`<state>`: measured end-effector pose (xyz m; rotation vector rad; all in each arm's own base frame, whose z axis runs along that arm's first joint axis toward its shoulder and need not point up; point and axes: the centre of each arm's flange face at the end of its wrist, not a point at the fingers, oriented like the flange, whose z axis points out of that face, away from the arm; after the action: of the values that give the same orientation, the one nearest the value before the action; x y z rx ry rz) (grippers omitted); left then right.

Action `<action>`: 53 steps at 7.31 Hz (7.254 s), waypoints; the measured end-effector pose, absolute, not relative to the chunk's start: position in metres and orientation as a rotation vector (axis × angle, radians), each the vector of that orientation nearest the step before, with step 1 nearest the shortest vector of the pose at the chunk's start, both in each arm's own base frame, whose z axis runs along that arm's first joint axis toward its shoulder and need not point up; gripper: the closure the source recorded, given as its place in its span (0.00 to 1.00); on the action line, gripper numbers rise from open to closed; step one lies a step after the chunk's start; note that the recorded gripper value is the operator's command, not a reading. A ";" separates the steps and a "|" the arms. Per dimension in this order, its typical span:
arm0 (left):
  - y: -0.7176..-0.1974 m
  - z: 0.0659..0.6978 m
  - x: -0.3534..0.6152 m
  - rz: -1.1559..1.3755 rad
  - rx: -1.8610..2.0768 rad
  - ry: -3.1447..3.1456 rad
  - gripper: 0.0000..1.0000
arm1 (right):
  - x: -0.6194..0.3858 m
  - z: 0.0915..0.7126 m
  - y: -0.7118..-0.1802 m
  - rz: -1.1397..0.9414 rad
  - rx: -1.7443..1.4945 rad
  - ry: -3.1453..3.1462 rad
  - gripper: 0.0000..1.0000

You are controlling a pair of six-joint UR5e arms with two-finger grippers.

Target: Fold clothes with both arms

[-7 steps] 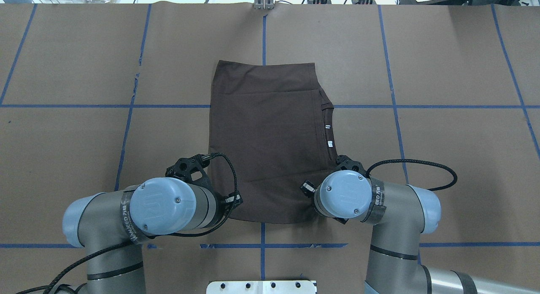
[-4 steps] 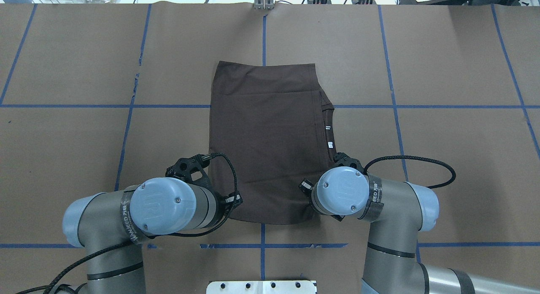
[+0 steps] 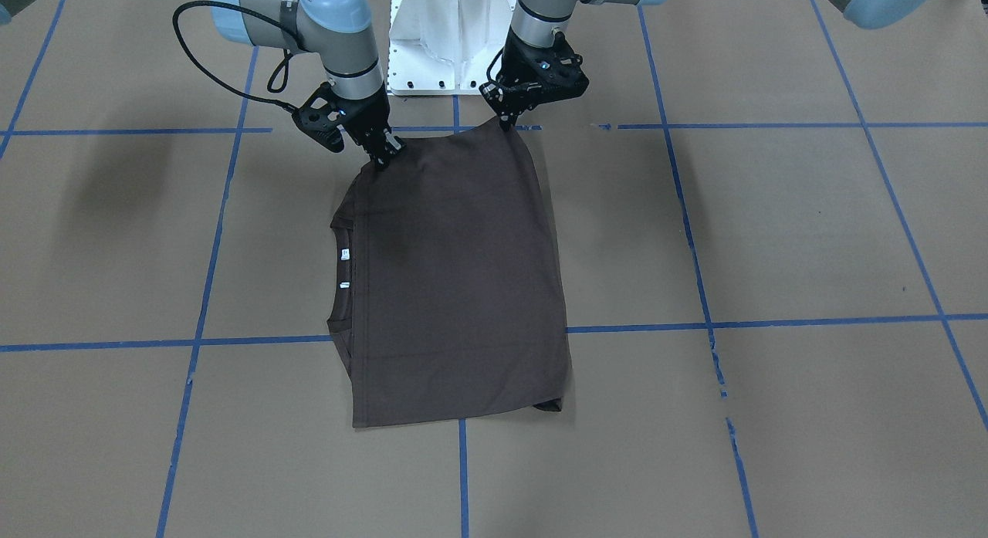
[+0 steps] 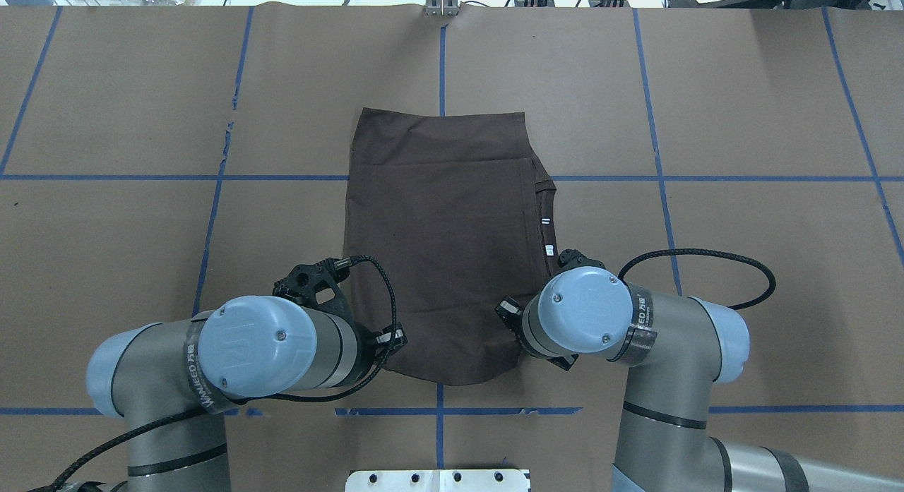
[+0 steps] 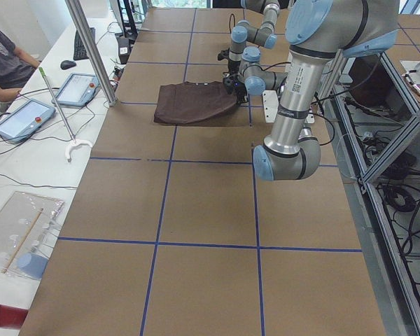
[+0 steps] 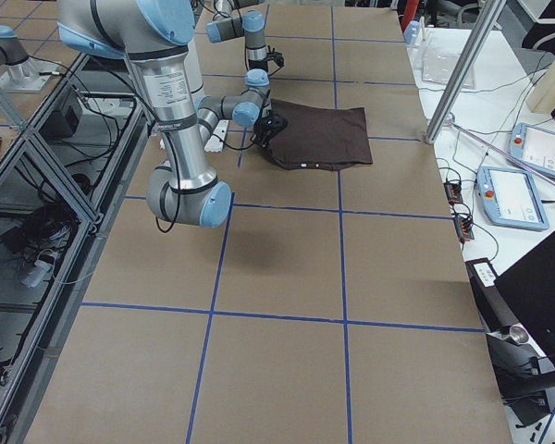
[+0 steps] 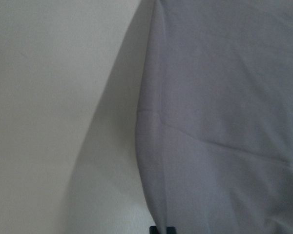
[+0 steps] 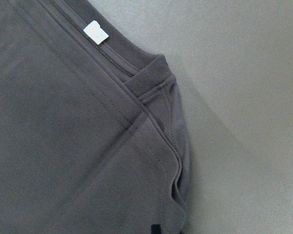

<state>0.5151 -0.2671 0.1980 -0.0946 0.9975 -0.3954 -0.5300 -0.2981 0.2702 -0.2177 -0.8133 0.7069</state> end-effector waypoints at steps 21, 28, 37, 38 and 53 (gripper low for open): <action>-0.485 0.220 0.483 -0.510 0.116 1.001 0.00 | -0.520 0.249 -0.563 0.777 -0.186 -0.920 0.00; -0.587 0.250 0.431 -0.352 0.218 0.980 0.00 | -0.475 0.222 -0.580 0.637 -0.238 -0.990 0.00; -0.559 0.428 0.086 0.111 0.466 0.645 0.00 | -0.196 0.368 -0.605 -0.016 0.071 -0.735 0.00; -0.550 0.456 0.040 0.156 0.451 0.602 0.00 | -0.138 0.426 -0.595 -0.093 0.069 -0.717 0.00; -0.476 0.634 -0.070 0.204 0.182 0.703 0.00 | 0.082 0.635 -0.425 0.080 -0.010 -0.837 0.00</action>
<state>-0.0696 -0.4757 0.6344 0.1819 0.7030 0.2039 0.0816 -0.4252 0.6350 -0.0098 -0.8369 0.0804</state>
